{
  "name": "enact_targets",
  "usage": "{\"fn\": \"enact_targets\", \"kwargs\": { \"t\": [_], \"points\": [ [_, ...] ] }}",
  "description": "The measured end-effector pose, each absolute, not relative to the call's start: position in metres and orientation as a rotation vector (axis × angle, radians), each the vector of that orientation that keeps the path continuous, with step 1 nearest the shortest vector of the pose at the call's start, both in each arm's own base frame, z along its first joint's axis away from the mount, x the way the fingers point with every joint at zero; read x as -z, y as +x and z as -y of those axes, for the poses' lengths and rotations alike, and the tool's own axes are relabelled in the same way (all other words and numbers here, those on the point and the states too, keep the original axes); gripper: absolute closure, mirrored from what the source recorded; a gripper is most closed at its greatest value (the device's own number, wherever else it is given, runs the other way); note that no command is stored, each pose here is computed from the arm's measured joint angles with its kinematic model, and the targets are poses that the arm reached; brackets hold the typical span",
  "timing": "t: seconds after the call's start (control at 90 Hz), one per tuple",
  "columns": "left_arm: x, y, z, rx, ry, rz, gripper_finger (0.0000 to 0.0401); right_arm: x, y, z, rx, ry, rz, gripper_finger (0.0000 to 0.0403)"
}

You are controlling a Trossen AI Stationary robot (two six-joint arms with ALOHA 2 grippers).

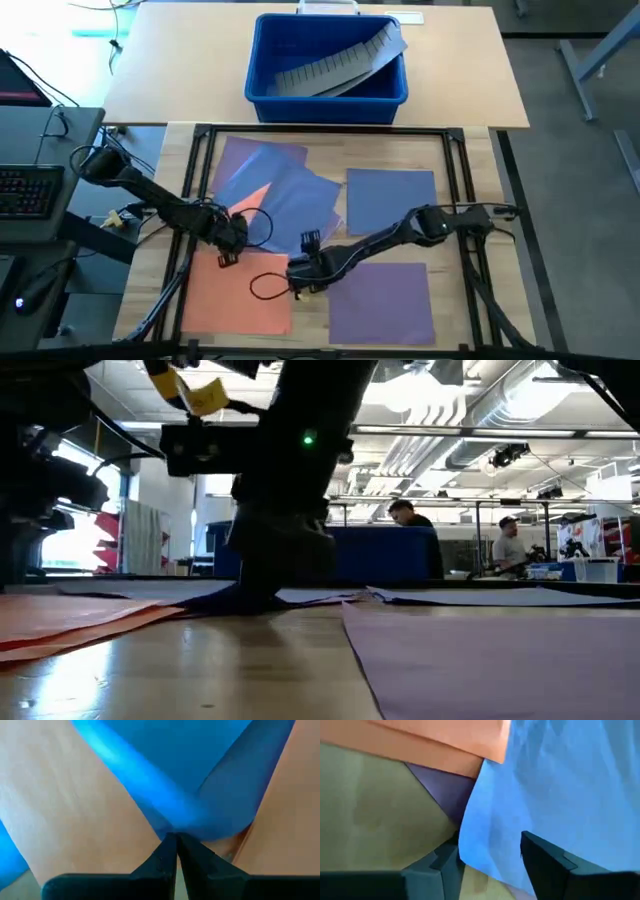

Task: Organize paper
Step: Stack the blue paper on top of the blue paper

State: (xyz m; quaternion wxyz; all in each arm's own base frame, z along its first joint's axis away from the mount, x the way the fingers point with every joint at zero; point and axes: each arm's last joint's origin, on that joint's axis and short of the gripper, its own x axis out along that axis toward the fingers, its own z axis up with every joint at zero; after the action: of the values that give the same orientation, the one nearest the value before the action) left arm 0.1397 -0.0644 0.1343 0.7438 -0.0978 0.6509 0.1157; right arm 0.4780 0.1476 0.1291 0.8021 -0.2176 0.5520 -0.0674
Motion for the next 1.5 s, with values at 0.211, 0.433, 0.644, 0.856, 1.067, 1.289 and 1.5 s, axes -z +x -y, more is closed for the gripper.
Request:
{"fn": "enact_targets", "kwargs": {
  "t": [0.211, 0.433, 0.644, 0.856, 1.067, 1.289, 1.5],
  "points": [
    [-0.134, 0.140, 0.064, -0.253, -0.212, -1.428, 0.0401, -0.135, 0.480, -0.142, 0.176, -0.415, -1.185, 0.0362],
    [-0.141, 0.135, 0.060, -0.354, -0.145, -1.464, 0.0401, -0.203, 0.484, -0.143, 0.248, -0.257, -1.143, 0.0401],
    [-0.141, 0.134, 0.058, -0.423, -0.119, -1.444, 0.0401, -0.272, 0.446, -0.126, 0.406, 0.068, -1.111, 0.0403],
    [-0.142, 0.136, 0.057, -0.465, -0.093, -1.392, 0.0401, -0.337, 0.392, -0.095, 0.881, 0.311, -0.890, 0.0403],
    [-0.143, 0.140, 0.058, -0.452, -0.112, -1.349, 0.0401, -0.378, 0.336, -0.044, 1.231, 0.652, -0.489, 0.0403],
    [-0.143, 0.143, 0.060, -0.430, -0.156, -1.334, 0.0401, -0.358, 0.244, 0.009, 1.512, 0.885, -0.333, 0.0403],
    [-0.143, 0.143, 0.062, -0.422, -0.205, -1.343, 0.0401, -0.299, 0.164, 0.010, 1.665, 1.118, -0.352, 0.0403]
  ]
}}
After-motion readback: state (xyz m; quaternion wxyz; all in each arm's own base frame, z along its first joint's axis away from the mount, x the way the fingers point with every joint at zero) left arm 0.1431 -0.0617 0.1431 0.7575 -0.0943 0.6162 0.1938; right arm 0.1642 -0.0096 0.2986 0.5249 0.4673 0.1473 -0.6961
